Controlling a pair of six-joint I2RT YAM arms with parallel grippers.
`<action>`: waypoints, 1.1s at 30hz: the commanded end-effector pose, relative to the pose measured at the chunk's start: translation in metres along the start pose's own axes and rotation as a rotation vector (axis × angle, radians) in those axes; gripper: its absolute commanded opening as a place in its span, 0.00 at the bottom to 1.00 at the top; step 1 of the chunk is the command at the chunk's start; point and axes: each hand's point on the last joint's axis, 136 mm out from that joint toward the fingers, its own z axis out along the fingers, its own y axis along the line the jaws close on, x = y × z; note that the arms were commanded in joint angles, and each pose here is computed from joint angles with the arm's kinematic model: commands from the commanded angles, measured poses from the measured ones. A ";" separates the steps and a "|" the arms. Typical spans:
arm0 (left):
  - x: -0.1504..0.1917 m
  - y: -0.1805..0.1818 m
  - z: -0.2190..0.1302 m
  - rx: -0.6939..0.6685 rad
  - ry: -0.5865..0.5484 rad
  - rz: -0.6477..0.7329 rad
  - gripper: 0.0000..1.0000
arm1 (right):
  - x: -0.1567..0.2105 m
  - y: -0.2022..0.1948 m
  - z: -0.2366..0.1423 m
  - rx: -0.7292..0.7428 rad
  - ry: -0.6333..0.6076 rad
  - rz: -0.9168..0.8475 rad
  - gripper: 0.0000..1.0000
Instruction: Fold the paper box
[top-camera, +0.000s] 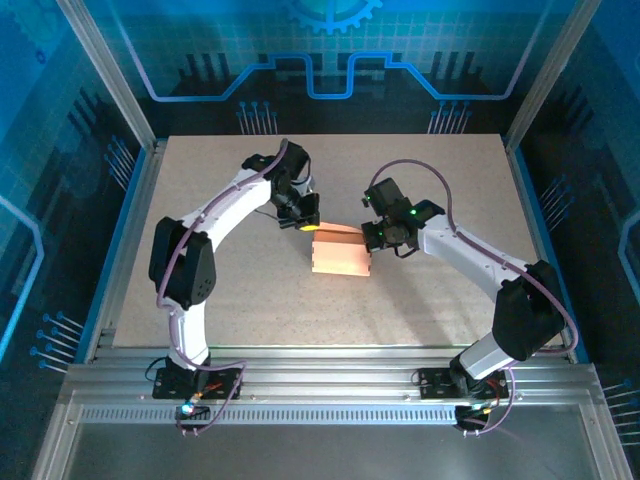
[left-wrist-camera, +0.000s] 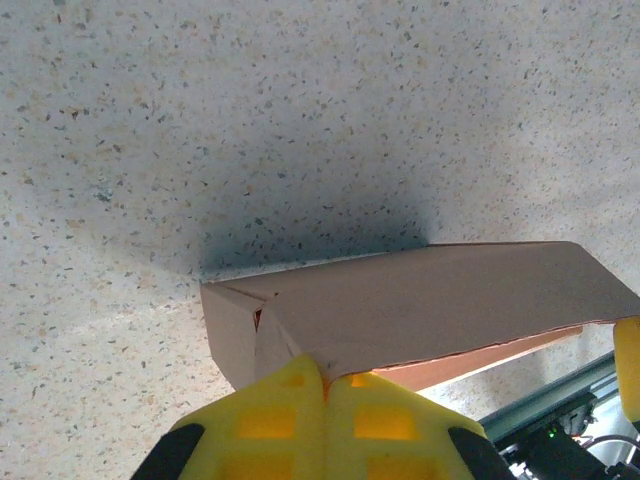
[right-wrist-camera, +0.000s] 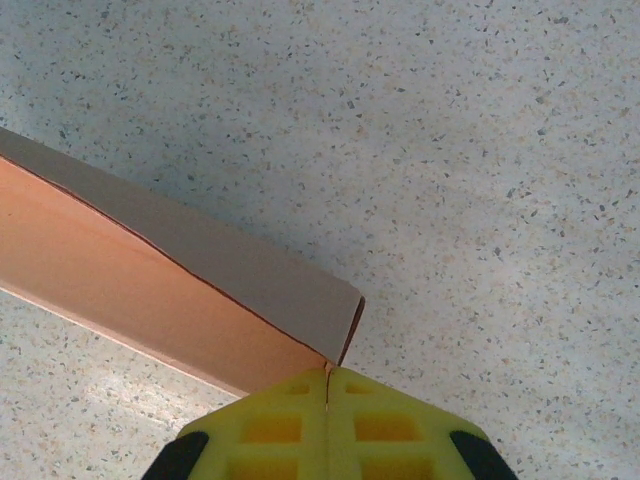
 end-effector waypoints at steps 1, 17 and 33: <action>-0.005 -0.039 -0.022 0.140 -0.069 0.096 0.00 | 0.004 0.018 -0.003 -0.054 -0.006 -0.020 0.00; 0.018 -0.045 -0.019 0.163 -0.256 0.343 0.00 | -0.008 0.018 -0.022 -0.022 -0.219 -0.041 0.00; 0.024 -0.031 -0.004 0.152 -0.291 0.279 0.00 | -0.009 0.025 -0.029 -0.012 -0.268 -0.087 0.00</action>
